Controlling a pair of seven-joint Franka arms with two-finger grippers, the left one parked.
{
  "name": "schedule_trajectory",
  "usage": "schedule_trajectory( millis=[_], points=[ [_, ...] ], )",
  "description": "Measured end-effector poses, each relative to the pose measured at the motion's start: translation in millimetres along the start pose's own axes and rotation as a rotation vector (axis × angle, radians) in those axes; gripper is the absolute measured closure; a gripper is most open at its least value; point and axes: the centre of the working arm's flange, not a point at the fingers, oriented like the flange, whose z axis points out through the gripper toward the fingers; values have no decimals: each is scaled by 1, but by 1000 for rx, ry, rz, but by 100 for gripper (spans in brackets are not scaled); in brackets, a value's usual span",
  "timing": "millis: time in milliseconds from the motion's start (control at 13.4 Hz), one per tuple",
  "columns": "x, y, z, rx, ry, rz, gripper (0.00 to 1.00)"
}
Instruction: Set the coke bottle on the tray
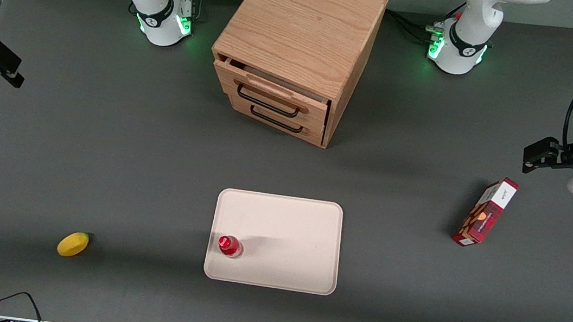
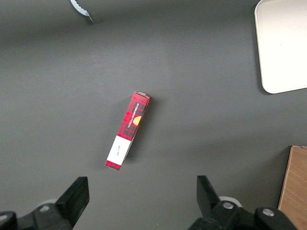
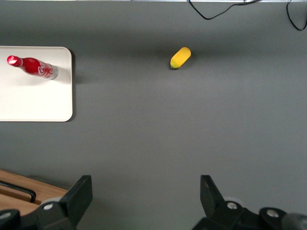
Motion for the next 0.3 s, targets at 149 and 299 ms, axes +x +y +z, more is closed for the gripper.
schedule_trajectory(
  millis=[149, 299],
  points=[
    [-18, -2, -10, -5, 4, -13, 0],
    [-31, -7, -11, -9, -1, -26, 0]
  ],
)
